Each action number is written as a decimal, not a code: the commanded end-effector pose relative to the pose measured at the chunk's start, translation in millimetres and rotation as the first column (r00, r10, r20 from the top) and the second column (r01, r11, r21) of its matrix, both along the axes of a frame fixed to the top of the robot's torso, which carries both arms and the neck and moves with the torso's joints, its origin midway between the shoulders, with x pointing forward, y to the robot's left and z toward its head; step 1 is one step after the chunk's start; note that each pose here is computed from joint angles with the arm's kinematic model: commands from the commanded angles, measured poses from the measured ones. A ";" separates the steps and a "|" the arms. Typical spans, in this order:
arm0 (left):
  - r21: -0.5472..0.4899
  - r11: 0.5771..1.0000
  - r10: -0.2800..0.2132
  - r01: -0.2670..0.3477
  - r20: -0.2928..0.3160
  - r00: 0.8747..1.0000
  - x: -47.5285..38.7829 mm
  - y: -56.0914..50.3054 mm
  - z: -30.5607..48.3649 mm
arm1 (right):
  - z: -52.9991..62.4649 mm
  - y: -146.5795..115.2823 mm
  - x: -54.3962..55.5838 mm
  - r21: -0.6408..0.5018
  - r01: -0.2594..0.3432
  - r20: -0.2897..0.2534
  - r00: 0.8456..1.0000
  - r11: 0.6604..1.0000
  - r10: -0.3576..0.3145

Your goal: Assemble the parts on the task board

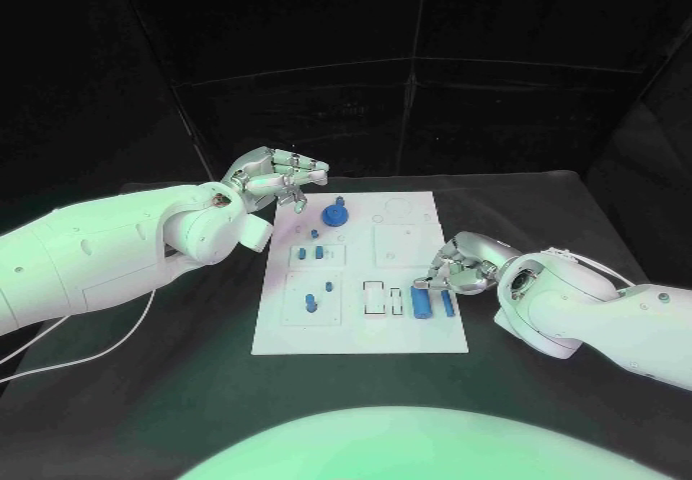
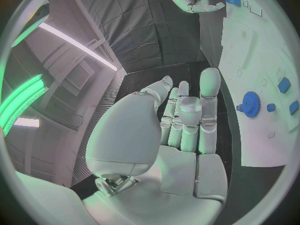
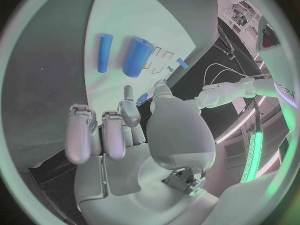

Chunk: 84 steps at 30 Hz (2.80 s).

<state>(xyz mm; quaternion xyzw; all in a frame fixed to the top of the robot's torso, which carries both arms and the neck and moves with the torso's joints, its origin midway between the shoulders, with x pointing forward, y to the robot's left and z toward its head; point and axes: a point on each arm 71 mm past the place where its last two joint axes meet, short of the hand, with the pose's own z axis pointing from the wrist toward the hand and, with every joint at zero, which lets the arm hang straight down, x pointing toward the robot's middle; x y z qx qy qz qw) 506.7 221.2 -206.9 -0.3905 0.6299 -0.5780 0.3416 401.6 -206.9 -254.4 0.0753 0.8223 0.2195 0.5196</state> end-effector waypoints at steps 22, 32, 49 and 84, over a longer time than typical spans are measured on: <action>-0.015 1.000 -0.009 0.009 -0.012 1.000 -1.4 0.9 0.7 | -13.1 6.3 -3.0 -0.143 -0.027 -0.053 0.998 0.989 0.020; -0.014 1.000 -0.007 0.007 -0.014 1.000 -2.0 2.1 0.8 | -25.1 11.6 -9.8 -0.174 -0.062 -0.098 0.994 0.983 0.045; -0.014 1.000 -0.007 0.007 -0.013 1.000 -2.3 2.2 0.9 | -28.9 16.4 -10.5 -0.166 -0.060 -0.088 0.995 0.984 0.046; -0.015 1.000 -0.013 0.013 -0.017 1.000 -2.5 0.9 0.8 | -10.3 49.8 -21.3 0.100 -0.008 -0.031 0.999 0.995 0.011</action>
